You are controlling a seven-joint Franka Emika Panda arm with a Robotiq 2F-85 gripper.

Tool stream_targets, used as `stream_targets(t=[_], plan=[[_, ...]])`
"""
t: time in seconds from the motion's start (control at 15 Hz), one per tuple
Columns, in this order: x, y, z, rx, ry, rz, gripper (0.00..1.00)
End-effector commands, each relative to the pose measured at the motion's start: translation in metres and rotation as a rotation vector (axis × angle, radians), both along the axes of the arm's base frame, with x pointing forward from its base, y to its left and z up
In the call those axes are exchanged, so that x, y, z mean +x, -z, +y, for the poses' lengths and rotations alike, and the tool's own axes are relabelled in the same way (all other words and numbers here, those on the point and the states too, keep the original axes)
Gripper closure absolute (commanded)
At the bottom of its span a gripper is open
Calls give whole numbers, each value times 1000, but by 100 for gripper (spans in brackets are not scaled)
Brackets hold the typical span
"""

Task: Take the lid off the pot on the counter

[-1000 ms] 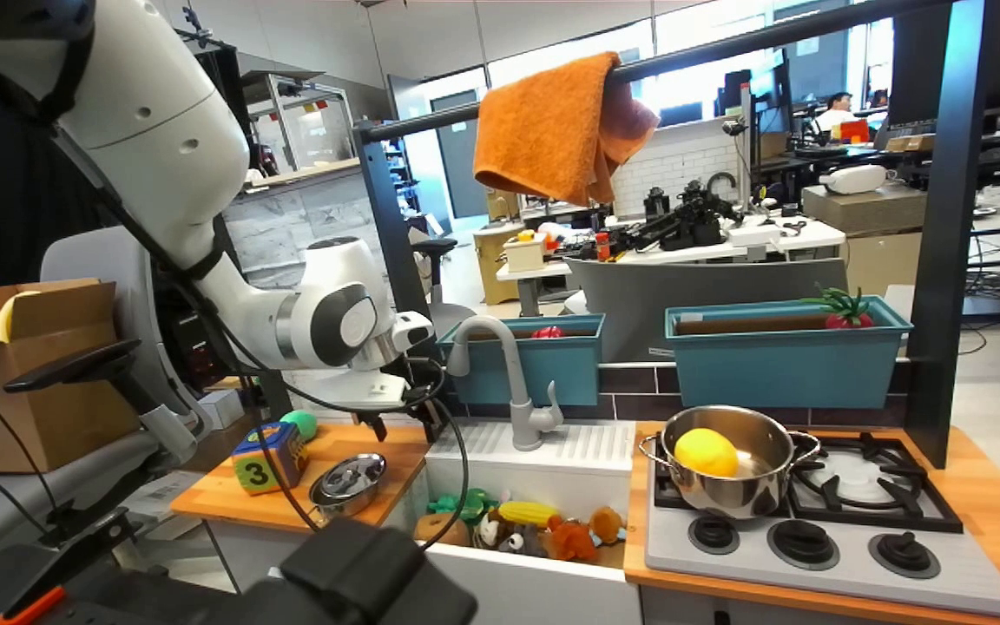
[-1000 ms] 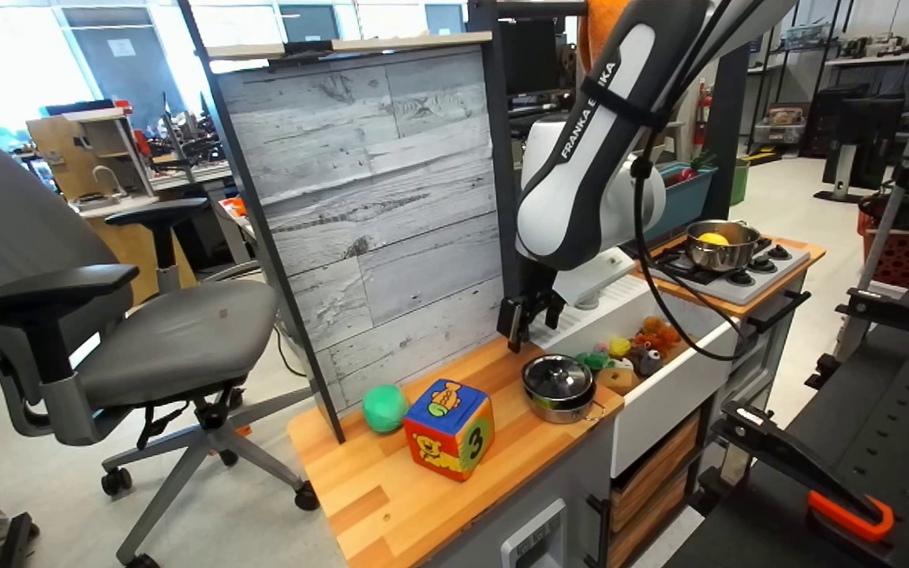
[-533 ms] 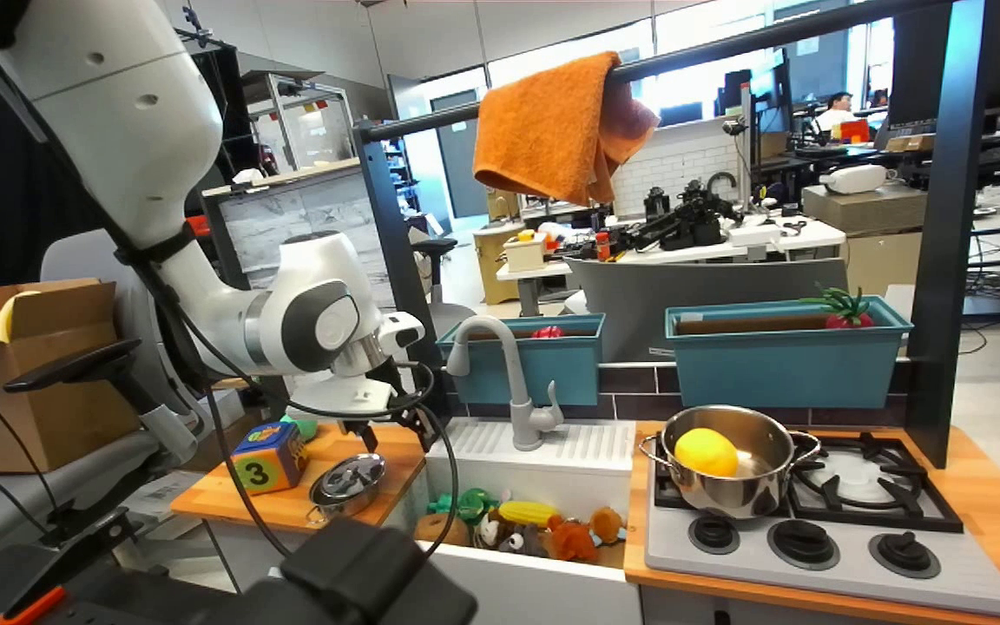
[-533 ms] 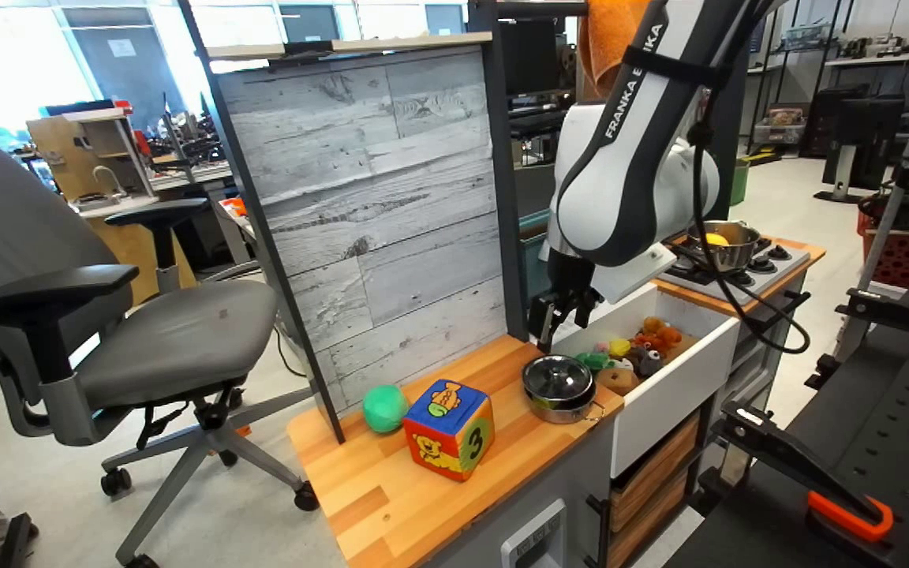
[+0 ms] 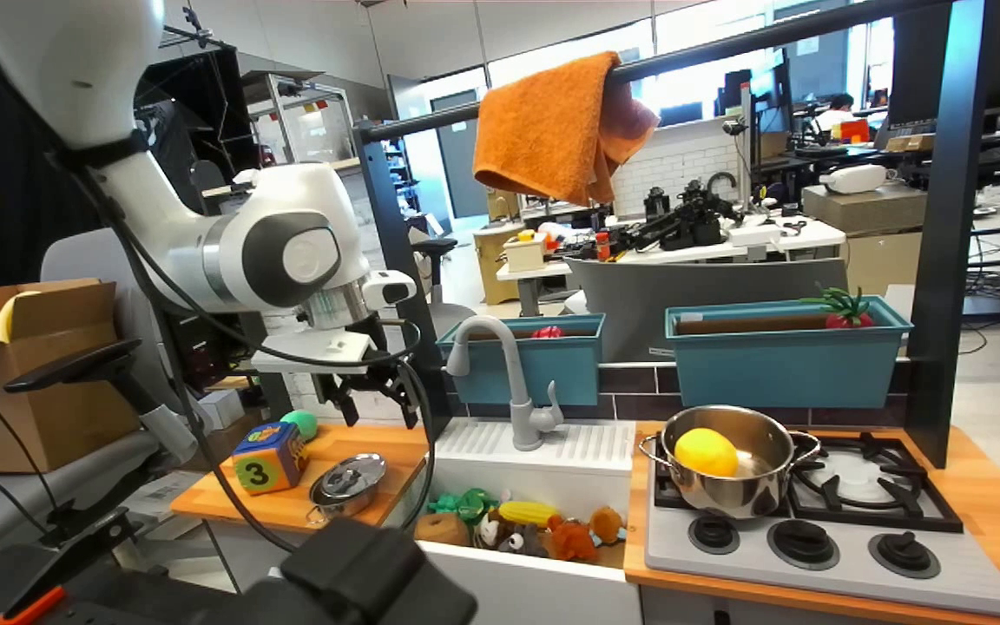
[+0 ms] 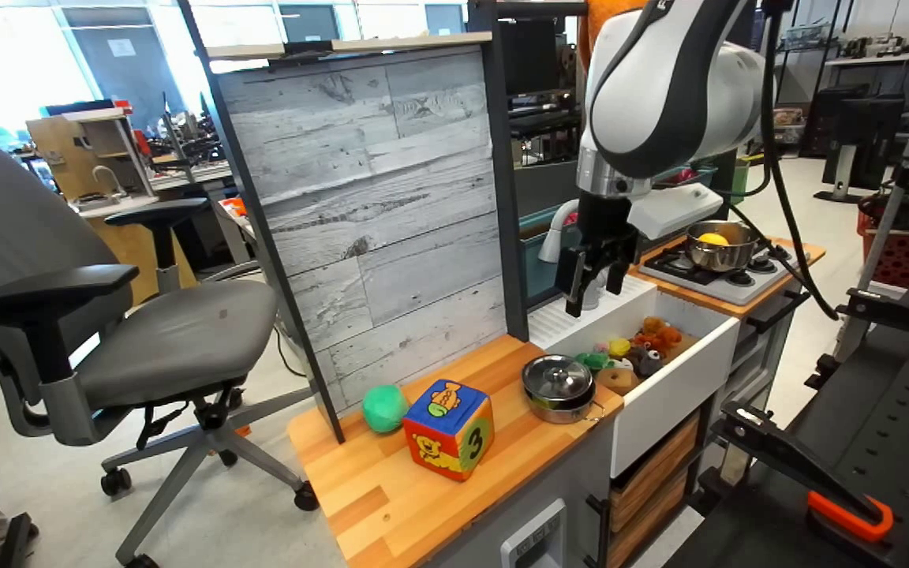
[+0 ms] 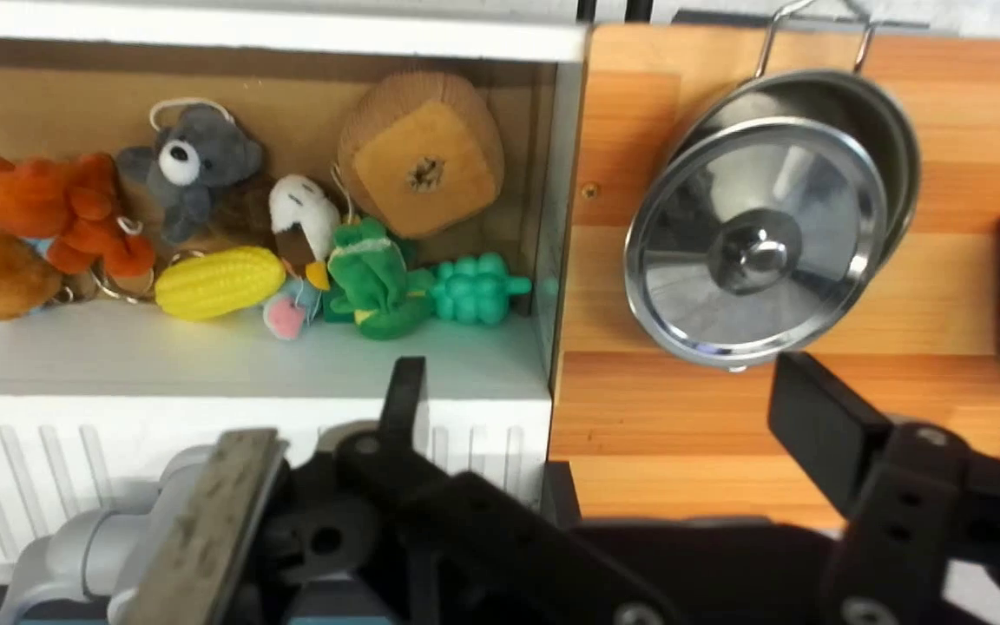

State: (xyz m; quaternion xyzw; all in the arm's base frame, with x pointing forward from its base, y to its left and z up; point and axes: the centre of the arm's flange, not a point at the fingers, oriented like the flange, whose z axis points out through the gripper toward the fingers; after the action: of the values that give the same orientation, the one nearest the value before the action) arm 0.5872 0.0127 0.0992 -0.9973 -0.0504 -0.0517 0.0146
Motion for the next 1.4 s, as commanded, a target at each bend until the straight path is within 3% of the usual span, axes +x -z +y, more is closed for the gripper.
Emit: stream_targets(t=[0.0,0.27,1.2,1.33], plan=[[-6,-21,-7,23,-40,181,0],[4,-7,-1,37,-86,293,0],[53,89,59,49,-150,262,0],[56,93,62,48,-157,260,26]])
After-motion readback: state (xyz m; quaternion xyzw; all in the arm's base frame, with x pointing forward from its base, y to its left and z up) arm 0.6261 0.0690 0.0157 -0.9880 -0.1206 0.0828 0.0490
